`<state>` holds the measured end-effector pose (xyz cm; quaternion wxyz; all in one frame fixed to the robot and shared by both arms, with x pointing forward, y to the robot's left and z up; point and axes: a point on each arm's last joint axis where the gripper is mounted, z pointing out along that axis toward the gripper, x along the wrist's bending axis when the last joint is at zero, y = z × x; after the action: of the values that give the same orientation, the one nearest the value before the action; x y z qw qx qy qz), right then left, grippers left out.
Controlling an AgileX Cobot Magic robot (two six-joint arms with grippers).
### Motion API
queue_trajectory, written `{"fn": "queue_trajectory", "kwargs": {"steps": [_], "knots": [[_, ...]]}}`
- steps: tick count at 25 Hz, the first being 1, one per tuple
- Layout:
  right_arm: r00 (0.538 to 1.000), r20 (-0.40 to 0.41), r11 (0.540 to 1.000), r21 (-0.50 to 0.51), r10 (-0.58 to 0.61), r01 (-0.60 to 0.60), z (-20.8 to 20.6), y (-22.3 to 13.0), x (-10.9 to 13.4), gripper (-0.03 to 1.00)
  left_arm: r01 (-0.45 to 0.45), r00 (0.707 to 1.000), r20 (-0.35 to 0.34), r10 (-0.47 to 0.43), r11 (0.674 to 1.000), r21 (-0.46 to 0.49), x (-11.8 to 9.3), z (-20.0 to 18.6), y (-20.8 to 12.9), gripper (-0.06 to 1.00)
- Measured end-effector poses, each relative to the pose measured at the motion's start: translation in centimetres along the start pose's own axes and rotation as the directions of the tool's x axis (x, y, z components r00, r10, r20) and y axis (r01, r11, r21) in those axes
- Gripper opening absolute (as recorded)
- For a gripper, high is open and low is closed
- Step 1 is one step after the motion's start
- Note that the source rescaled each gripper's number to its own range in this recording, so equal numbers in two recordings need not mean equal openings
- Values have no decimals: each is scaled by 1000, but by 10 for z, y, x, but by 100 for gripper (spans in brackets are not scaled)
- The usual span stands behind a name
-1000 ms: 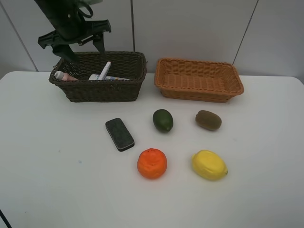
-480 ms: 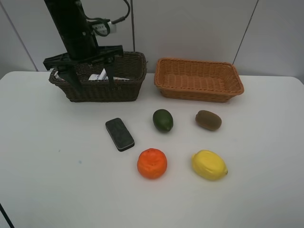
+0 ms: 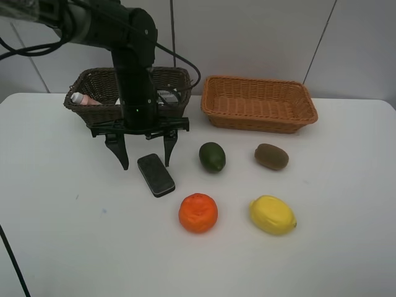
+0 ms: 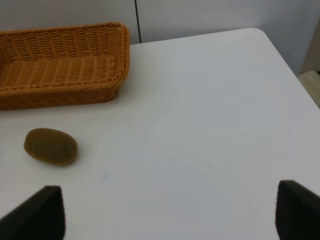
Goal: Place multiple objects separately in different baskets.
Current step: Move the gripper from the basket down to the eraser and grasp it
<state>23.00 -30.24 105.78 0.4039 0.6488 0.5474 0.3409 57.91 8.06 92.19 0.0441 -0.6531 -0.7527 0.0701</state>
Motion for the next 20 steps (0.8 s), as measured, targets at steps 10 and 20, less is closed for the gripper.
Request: {"fn": "queue_trajectory", "kwargs": {"steps": [10, 20], "knots": [[1000, 0, 1000, 0, 0, 0, 0, 0, 0, 99, 66, 995, 80, -59, 994, -90, -8, 14, 11, 91], [1000, 0, 1000, 0, 0, 0, 0, 0, 0, 99, 111, 990, 97, -100, 986, -121, -5, 23, 12, 91]]}}
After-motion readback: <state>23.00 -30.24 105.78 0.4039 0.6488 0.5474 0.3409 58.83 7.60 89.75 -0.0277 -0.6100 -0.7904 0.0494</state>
